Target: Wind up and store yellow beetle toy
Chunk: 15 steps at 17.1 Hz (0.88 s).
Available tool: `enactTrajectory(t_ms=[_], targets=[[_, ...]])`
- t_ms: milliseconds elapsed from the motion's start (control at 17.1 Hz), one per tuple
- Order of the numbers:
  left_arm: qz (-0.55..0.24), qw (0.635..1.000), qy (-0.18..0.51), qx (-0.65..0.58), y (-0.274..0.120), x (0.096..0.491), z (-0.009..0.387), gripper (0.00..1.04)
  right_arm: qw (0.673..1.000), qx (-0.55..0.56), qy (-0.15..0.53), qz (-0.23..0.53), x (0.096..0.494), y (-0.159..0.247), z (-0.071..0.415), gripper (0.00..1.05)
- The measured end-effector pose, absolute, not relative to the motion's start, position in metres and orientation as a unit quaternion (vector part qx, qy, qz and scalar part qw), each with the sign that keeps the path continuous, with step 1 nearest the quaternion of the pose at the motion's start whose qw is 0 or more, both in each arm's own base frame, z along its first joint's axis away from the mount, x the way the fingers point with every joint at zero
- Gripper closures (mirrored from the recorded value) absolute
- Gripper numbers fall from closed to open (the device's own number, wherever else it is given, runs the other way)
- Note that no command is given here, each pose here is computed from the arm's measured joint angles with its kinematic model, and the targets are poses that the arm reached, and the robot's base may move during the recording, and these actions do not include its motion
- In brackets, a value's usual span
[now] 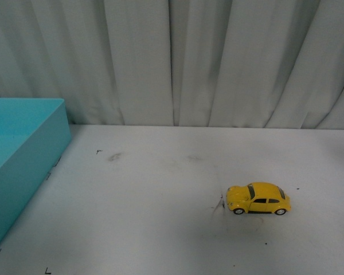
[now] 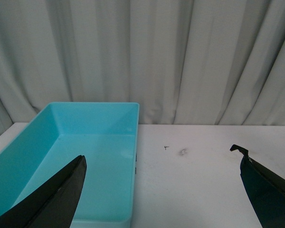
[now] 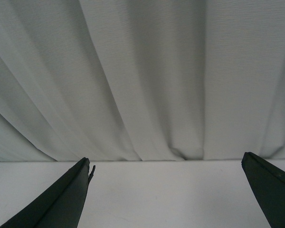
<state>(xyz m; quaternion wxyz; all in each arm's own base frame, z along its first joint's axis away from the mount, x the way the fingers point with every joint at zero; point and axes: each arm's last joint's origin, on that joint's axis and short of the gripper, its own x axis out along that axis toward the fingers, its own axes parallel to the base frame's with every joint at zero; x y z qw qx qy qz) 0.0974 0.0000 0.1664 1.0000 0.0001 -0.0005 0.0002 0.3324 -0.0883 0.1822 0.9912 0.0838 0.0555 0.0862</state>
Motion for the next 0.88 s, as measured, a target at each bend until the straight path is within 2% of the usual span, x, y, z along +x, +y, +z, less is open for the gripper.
enactTrajectory(t_ms=[117, 293, 527, 644, 879], targets=[[0.000, 1.000, 0.000, 0.000, 0.000, 0.097, 0.166, 0.07, 0.984, 0.062, 0.069, 0.152, 0.366, -0.069, 0.181, 0.07], [0.000, 1.000, -0.001, 0.000, 0.000, 0.097, 0.166, 0.07, 0.963, 0.019, 0.083, 0.254, 0.392, -0.038, 0.184, 0.07], [0.000, 1.000, 0.000, 0.000, 0.000, 0.097, 0.166, 0.07, 0.928, -0.031, 0.121, 0.350, 0.402, -0.010, 0.165, 0.07], [0.000, 1.000, 0.000, 0.000, 0.000, 0.097, 0.166, 0.07, 0.895, -0.062, 0.150, 0.415, 0.404, 0.004, 0.143, 0.07], [0.000, 1.000, 0.000, 0.000, 0.000, 0.097, 0.166, 0.07, 0.839, -0.133, 0.184, 0.495, 0.412, 0.007, 0.110, 0.07]])
